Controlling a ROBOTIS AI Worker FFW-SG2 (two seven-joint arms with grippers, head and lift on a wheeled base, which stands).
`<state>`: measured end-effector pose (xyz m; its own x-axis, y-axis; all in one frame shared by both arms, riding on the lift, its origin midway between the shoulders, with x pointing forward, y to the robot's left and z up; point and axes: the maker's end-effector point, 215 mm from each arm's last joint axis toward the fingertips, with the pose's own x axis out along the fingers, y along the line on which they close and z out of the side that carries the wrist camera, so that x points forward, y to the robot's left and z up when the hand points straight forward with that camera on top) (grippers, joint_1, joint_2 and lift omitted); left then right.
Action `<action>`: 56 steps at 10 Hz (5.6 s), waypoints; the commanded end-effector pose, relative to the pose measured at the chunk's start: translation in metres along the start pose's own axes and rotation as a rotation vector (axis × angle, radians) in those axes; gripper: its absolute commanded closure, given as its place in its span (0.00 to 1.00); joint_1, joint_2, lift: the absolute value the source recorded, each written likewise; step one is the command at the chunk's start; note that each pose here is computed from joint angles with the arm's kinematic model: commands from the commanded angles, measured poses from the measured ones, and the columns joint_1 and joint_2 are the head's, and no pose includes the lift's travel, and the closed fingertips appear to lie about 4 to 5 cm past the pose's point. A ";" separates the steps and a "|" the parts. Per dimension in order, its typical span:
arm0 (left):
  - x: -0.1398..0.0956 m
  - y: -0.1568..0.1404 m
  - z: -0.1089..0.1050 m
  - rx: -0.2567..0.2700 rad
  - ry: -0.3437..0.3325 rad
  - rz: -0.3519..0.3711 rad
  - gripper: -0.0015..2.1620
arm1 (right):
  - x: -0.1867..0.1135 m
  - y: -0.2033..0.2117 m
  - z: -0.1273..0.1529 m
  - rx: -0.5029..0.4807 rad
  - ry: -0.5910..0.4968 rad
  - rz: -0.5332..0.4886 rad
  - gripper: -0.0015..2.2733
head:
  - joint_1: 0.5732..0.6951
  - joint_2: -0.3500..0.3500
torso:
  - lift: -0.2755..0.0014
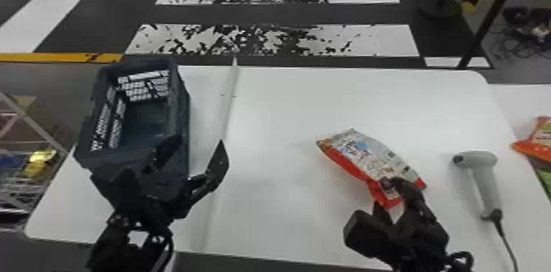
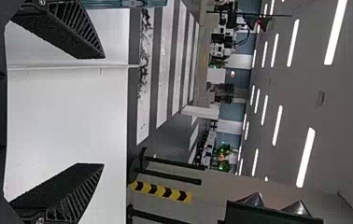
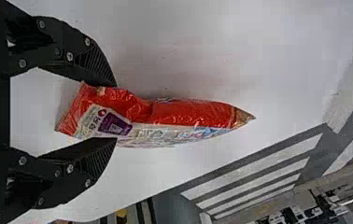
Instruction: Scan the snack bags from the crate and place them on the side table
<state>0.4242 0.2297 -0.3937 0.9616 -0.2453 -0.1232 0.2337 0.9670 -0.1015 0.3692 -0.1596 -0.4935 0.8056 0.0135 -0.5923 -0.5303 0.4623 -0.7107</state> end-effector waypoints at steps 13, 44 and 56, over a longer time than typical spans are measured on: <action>-0.002 -0.003 -0.002 -0.002 0.004 -0.007 0.02 | -0.010 0.049 0.034 1.007 -0.114 0.779 0.04 | 1.00 0.76 | 0.70; 0.000 -0.004 -0.004 -0.004 0.009 -0.008 0.02 | 0.054 0.057 0.098 0.531 -0.306 0.460 0.99 | 1.00 0.87 | 0.70; 0.002 -0.008 -0.005 -0.006 0.015 -0.018 0.02 | 0.064 0.017 0.039 0.536 -0.239 0.391 0.99 | 1.00 0.70 | 0.70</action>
<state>0.4238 0.2210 -0.3979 0.9553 -0.2629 -0.1348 0.2495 0.9622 -0.1089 0.4223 -0.1173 -0.5320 0.6490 0.4294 -0.6281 -0.6393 0.7553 -0.1443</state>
